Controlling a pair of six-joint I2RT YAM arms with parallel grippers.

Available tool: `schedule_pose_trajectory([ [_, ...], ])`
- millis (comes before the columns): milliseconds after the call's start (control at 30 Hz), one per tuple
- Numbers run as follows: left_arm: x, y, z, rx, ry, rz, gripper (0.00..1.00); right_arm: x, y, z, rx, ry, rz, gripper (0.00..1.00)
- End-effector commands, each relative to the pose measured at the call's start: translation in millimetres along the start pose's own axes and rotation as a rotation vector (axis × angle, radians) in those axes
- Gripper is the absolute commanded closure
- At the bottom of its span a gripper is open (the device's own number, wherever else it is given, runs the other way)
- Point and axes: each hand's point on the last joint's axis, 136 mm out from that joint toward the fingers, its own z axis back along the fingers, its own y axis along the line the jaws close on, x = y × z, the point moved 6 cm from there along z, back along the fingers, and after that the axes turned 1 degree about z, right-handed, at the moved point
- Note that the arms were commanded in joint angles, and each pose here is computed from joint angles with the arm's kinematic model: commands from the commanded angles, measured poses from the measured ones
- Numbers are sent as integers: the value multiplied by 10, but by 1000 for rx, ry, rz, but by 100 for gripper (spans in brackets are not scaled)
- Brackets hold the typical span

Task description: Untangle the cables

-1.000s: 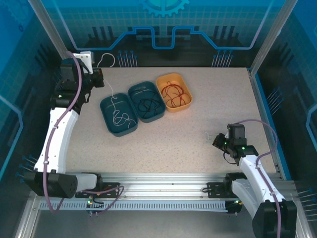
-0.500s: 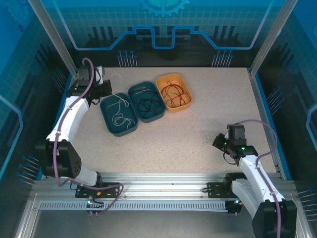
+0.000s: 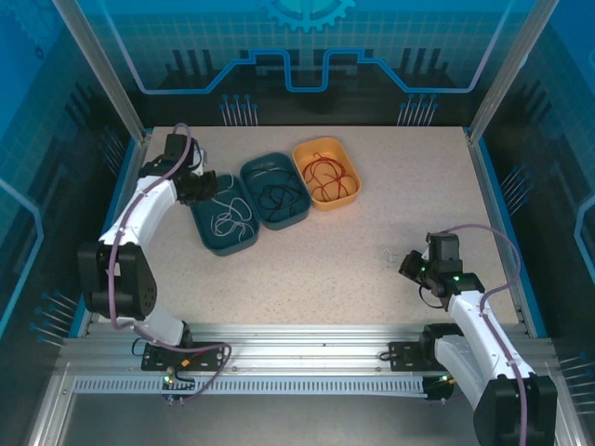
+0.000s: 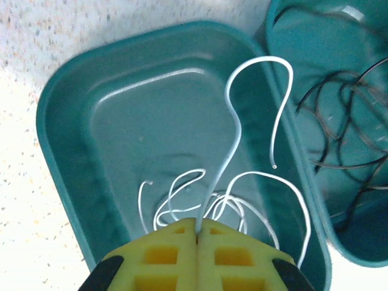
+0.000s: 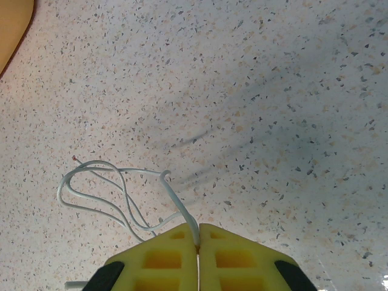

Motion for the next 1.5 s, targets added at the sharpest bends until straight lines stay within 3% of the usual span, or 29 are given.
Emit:
schedule_pose_trajectory([
  [0, -148, 77, -90, 85, 102, -44, 100, 30, 25, 40, 9, 4, 1, 92],
  [167, -170, 128, -196, 157, 150, -83, 99, 13, 25, 42, 14, 4, -2, 92],
  [300, -160, 156, -308, 179, 147, -87, 88, 12, 31, 53, 18, 0, -1, 92],
  [433, -152, 102, -371, 161, 137, -89, 69, 7, 35, 65, 18, 2, 2, 91],
  [667, -15, -54, -135, 107, 31, -94, 59, -3, 59, 89, 23, 10, 6, 89],
  [900, 103, -433, 341, -70, -152, -124, 43, -3, 85, 107, 27, 14, 7, 85],
  [1067, 39, -989, 571, -301, -258, -233, 41, 2, 136, 120, 54, 18, 8, 89],
  [1233, -259, -1607, 438, -589, -222, -300, 38, 18, 235, 138, 116, 20, 4, 92],
  [1467, -770, -2274, 97, -721, -129, -455, 38, 23, 400, 193, 227, 29, 24, 94],
])
